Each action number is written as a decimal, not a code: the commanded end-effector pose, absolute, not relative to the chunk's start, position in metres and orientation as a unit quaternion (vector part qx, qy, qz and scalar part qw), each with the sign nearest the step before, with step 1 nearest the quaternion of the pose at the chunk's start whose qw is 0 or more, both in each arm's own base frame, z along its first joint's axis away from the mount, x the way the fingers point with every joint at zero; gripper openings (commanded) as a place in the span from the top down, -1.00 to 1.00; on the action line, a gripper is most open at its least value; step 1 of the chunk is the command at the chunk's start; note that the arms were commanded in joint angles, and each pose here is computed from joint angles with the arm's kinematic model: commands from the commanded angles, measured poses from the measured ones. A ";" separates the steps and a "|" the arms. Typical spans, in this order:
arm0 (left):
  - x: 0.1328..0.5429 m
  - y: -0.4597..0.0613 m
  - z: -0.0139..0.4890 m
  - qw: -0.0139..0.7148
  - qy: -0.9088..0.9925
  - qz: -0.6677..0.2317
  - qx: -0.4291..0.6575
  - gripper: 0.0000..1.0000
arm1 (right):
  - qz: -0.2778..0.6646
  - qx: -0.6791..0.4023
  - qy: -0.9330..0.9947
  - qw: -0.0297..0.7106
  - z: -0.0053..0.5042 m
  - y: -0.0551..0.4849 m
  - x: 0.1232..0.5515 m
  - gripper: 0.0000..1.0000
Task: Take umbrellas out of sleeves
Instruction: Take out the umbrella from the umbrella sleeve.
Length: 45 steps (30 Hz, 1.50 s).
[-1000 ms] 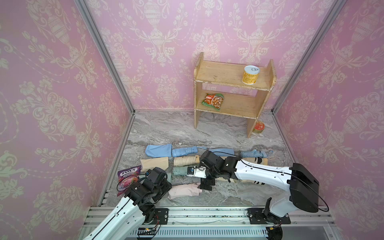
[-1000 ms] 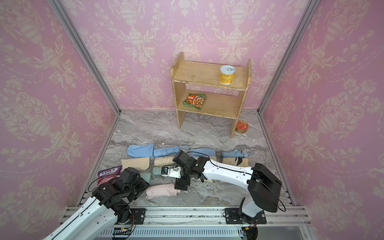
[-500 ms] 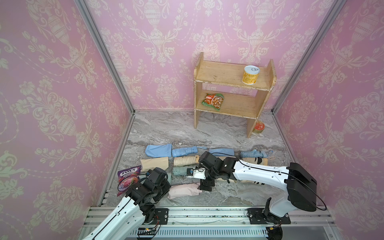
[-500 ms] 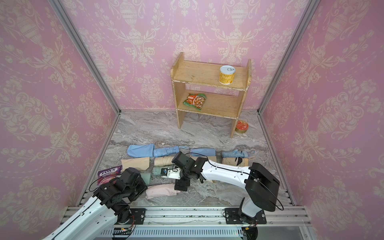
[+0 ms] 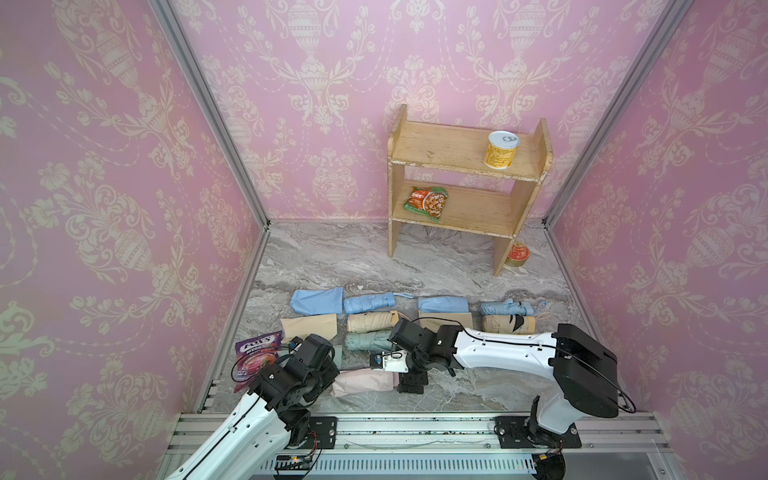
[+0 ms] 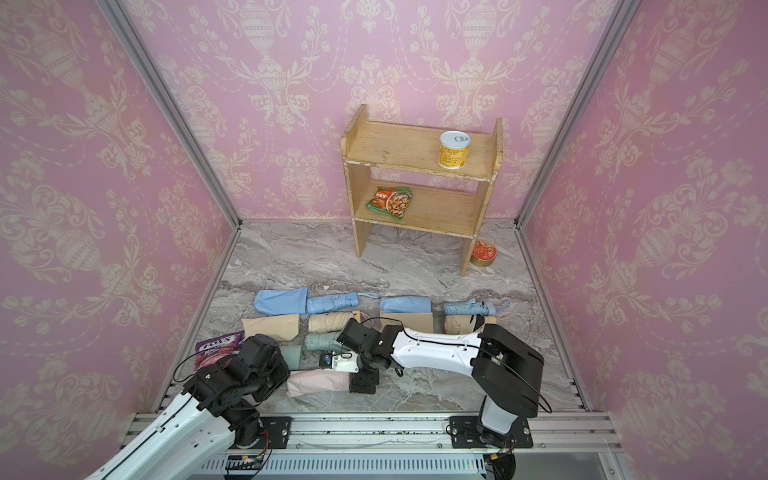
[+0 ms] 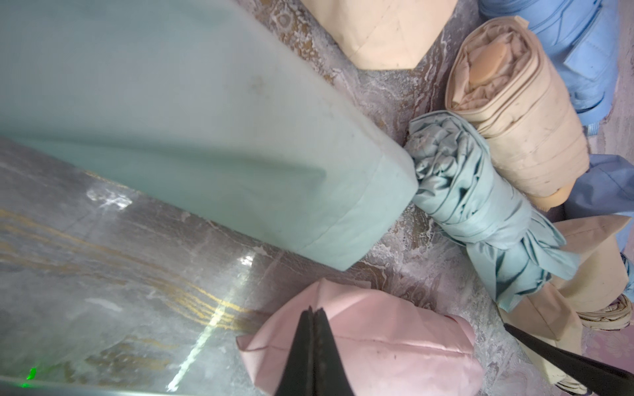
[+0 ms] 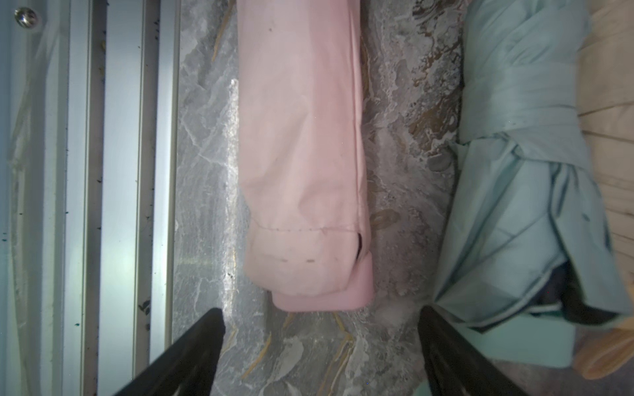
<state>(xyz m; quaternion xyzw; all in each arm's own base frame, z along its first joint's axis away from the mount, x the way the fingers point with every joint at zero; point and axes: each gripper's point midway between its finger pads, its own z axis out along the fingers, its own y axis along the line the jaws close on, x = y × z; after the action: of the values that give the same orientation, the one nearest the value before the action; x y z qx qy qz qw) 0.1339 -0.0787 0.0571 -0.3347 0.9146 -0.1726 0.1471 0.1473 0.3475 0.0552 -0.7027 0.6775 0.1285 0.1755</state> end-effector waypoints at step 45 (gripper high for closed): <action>0.137 -0.038 0.074 0.228 0.914 -0.091 -0.322 1.00 | 0.072 -0.718 0.679 0.135 0.019 0.352 0.140 0.12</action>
<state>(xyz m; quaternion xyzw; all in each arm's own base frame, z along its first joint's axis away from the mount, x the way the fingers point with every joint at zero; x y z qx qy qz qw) 0.1375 -0.0537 0.0656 -0.3256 0.9144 -0.1272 0.2043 0.1462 0.3585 0.0236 -0.7136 0.6783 0.0782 0.1568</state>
